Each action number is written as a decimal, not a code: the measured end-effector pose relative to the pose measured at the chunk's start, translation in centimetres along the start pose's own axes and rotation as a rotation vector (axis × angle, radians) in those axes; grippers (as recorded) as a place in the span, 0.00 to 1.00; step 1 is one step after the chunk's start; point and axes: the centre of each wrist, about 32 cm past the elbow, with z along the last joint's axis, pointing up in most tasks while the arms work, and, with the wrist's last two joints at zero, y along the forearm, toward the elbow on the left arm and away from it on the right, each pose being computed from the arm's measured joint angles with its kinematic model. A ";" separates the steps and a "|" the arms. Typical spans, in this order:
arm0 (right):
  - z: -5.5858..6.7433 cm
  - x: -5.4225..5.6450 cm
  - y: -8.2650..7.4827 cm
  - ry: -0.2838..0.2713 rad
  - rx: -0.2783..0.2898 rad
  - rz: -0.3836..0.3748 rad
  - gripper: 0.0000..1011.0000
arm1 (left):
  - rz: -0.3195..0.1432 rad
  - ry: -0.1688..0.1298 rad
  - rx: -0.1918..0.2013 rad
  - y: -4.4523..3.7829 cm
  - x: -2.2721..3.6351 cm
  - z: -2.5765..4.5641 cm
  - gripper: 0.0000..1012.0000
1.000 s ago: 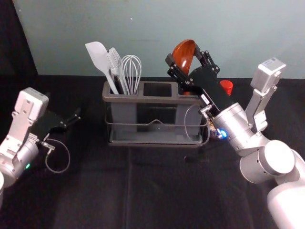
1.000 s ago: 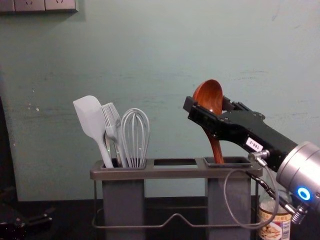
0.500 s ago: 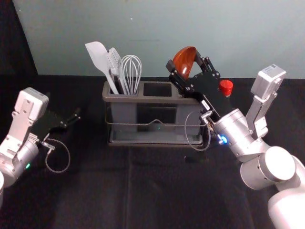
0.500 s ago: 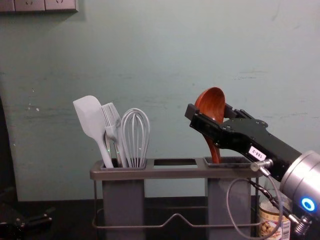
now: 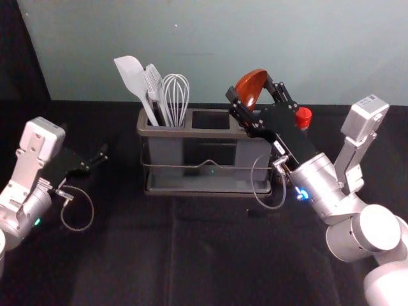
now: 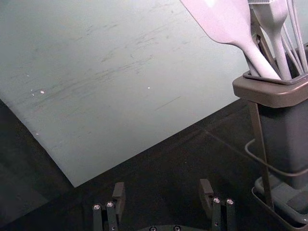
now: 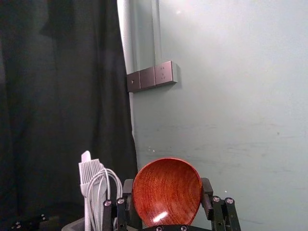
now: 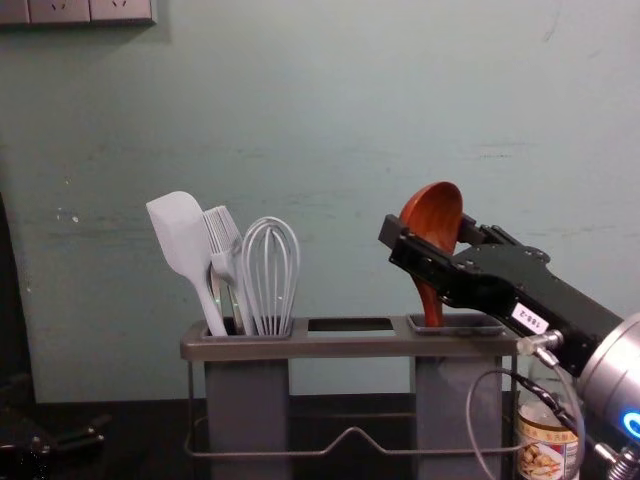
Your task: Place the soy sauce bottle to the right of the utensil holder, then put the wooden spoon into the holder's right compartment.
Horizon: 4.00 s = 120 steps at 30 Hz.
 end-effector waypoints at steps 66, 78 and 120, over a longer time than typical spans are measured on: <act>7.9 -2.4 -9.2 -0.258 -0.161 -0.165 0.99 | 0.000 0.000 0.000 0.00 0.00 0.00 0.99; 7.7 -3.2 -11.9 -0.274 -0.459 -0.237 0.99 | 0.000 0.000 0.000 0.00 0.00 0.00 0.99; 5.0 1.3 -11.9 -0.425 -0.721 -0.369 0.99 | 0.000 0.000 0.000 0.00 0.00 0.00 0.99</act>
